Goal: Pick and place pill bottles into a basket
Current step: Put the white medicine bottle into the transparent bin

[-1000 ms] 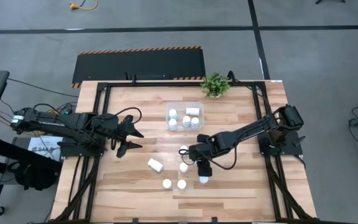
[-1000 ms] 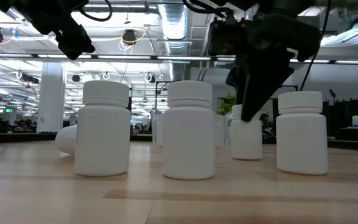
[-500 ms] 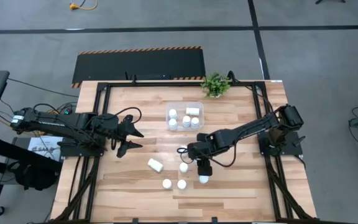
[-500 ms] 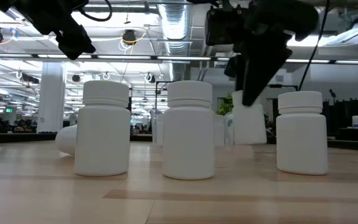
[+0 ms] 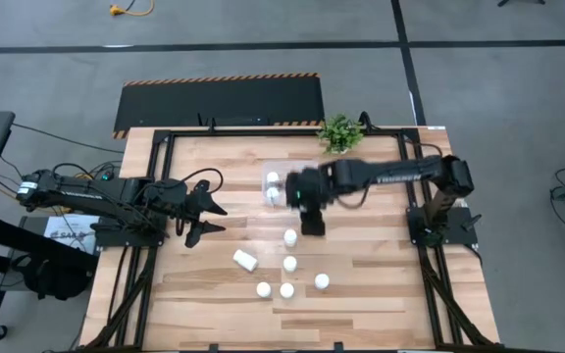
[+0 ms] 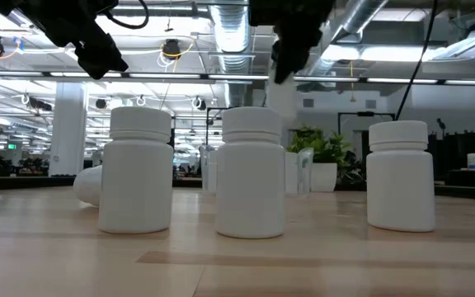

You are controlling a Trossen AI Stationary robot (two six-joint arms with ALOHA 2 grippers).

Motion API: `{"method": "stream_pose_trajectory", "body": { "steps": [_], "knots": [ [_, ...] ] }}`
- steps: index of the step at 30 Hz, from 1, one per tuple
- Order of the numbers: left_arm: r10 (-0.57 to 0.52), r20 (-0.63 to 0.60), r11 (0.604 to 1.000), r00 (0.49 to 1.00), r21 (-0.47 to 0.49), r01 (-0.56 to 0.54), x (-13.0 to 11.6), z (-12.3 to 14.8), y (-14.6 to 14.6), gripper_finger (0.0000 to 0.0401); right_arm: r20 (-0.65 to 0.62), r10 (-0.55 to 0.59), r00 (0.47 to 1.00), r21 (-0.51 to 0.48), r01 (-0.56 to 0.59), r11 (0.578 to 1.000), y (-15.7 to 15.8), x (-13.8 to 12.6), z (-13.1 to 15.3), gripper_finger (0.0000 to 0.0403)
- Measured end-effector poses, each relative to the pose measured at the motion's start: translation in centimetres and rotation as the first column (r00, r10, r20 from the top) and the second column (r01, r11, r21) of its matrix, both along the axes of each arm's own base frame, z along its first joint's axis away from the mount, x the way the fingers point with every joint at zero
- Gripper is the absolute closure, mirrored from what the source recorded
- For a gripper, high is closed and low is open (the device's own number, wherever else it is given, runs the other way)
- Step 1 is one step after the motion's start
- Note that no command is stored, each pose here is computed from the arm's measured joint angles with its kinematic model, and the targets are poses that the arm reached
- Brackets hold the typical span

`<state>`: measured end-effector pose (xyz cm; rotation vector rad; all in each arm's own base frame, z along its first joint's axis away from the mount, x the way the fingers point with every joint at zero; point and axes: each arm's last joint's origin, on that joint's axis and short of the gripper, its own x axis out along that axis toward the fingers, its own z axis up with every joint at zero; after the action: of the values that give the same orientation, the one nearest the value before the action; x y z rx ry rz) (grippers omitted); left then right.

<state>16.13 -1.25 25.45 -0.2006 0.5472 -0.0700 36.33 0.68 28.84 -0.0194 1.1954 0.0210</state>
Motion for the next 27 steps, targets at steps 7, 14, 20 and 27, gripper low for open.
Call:
{"method": "stream_pose_trajectory", "body": {
  "steps": [7,14,20,27],
  "knots": [
    [0.038,0.002,0.999,0.999,0.014,-0.038,0.0,0.0,0.1,0.0184,0.094,-0.035,0.995,-0.06,0.041,0.997,-5.9,0.2,3.0,0.0253],
    [0.056,0.038,0.998,0.998,-0.001,-0.056,0.2,0.3,0.1,0.0184,0.151,-0.068,0.986,-0.108,0.085,0.991,-10.5,0.3,3.0,0.0236],
    [0.085,0.034,0.996,0.996,-0.012,-0.085,0.2,0.3,0.2,0.0184,0.107,-0.081,0.991,-0.069,0.089,0.994,-13.0,1.2,0.4,0.0253],
    [0.101,0.029,0.994,0.994,-0.035,-0.1,0.2,0.3,0.2,0.0184,0.085,-0.088,0.993,-0.07,0.094,0.993,-14.5,2.7,-2.4,0.024]
  ]
}}
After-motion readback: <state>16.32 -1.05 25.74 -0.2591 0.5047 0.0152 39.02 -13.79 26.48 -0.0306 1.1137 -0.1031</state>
